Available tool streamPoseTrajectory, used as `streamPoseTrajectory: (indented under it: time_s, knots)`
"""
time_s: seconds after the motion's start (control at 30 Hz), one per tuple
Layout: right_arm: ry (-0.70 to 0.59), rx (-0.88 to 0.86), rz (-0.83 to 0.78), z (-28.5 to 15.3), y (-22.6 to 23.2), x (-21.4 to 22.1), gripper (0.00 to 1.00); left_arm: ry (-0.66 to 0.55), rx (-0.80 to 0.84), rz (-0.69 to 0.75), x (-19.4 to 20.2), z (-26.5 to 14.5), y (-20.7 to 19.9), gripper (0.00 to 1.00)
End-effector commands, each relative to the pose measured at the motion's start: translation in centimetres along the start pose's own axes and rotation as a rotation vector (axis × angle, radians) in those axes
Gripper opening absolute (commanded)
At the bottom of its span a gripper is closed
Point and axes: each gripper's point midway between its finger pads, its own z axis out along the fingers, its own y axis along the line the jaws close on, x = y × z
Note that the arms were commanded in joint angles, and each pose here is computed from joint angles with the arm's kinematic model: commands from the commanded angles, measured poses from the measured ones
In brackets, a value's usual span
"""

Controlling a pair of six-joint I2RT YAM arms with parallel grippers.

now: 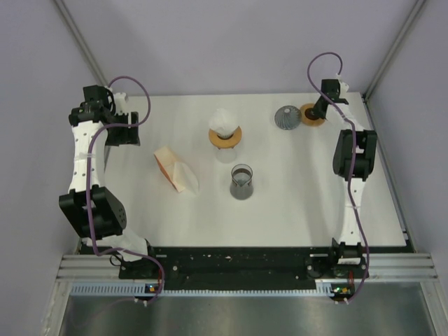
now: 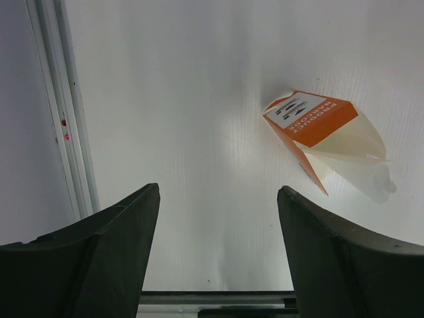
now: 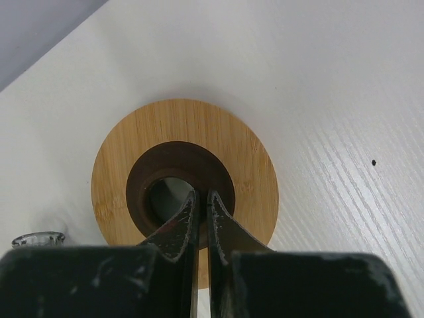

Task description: Place the coffee filter in the dripper

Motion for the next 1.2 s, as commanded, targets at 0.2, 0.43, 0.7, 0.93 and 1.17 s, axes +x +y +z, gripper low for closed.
streamPoseTrajectory:
  time_s: [0.2, 0.43, 0.7, 0.93, 1.17]
  knots:
    - [-0.089, 0.008, -0.015, -6.7, -2.4, -1.3, 0.00, -0.090, 0.011, 0.023, -1.1, -2.3, -0.3, 0.77]
    - [-0.193, -0.013, -0.026, -11.4, -2.5, -3.3, 0.00, -0.098, 0.028, 0.024, -1.3, -2.5, -0.7, 0.77]
    - [-0.302, -0.106, -0.080, -17.7, 0.2, -5.8, 0.00, -0.123, 0.100, 0.048, -2.2, -3.6, -1.9, 0.77]
    - [-0.379, -0.233, -0.216, -25.2, 4.8, -6.0, 0.00, -0.245, 0.326, 0.080, -5.8, -7.8, -6.7, 0.77]
    - [-0.501, -0.450, -0.383, -36.0, 11.0, -4.5, 0.00, -0.366, 0.588, 0.162, -9.7, -13.1, -16.8, 0.99]
